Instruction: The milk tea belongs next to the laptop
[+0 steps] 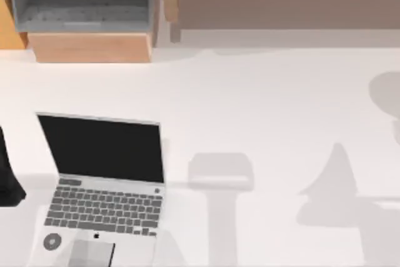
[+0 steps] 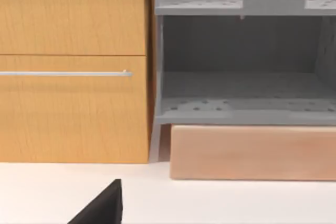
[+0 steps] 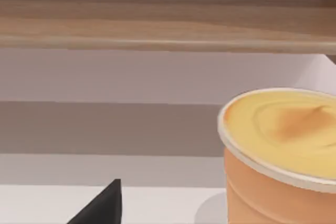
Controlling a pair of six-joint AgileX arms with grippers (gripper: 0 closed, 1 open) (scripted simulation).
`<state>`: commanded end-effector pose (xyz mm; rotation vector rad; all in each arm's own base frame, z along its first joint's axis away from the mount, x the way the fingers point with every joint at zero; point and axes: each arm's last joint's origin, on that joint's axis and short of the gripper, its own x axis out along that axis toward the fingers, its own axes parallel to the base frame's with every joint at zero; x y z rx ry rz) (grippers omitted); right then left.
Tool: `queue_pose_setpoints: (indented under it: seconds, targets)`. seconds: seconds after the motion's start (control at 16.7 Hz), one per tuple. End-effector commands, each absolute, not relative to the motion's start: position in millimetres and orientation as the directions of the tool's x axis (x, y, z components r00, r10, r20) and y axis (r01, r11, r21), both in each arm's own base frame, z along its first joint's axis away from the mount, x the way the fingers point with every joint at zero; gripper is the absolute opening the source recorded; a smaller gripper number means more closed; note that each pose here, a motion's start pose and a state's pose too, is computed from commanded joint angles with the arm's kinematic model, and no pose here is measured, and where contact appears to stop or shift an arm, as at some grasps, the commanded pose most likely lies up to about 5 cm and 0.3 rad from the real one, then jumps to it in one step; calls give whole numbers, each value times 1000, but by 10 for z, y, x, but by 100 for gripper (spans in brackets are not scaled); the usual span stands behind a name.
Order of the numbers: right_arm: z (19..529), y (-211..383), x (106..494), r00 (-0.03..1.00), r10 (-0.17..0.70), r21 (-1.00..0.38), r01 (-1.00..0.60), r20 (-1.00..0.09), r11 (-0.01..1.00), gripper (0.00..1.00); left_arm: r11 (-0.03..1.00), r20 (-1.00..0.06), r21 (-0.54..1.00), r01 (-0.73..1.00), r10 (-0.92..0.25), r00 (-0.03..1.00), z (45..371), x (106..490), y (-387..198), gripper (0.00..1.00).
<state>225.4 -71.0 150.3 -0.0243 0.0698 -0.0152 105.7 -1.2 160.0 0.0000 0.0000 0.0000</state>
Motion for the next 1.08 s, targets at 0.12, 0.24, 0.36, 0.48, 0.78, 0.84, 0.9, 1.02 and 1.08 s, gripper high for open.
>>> queue_pose_setpoints:
  seconds: [0.12, 0.24, 0.36, 0.48, 0.78, 0.84, 0.9, 1.02, 1.08]
  targets:
    - [1336, -834, 2356, 997, -16, -22, 15, -78, 1000, 100, 1000, 0, 0, 0, 0, 1000, 1600, 1057, -12, 100]
    - [1167, -940, 2422, 996, -17, -19, 15, -86, 1000, 100, 1000, 0, 0, 0, 0, 1000, 1600, 1057, -12, 100]
    - [1017, -1023, 2458, 996, -17, -16, 15, -92, 1000, 100, 1000, 0, 0, 0, 0, 1000, 1600, 1057, -12, 100]
    - [902, -1079, 2473, 995, -17, -13, 16, -96, 1000, 100, 1000, 0, 0, 0, 0, 1000, 1600, 1057, -12, 100]
    - [827, -1113, 2477, 995, -17, -11, 16, -99, 1000, 100, 1000, 0, 0, 0, 0, 1000, 1600, 1057, -12, 100]
    - [827, -1113, 2477, 995, -17, -11, 16, -99, 1000, 100, 1000, 0, 0, 0, 0, 1000, 1600, 1057, -12, 100]
    - [825, -1098, 2473, 995, -14, -10, 13, -103, 1000, 100, 1000, 0, 0, 0, 0, 1000, 1600, 1057, -12, 100]
    - [821, -1106, 2515, 995, -15, -10, 14, -101, 1000, 100, 1000, 0, 0, 0, 0, 1000, 1600, 1057, -12, 100]
    - [815, -1115, 2574, 995, -16, -11, 15, -101, 1000, 100, 1000, 0, 0, 0, 0, 1000, 1600, 1057, -12, 100]
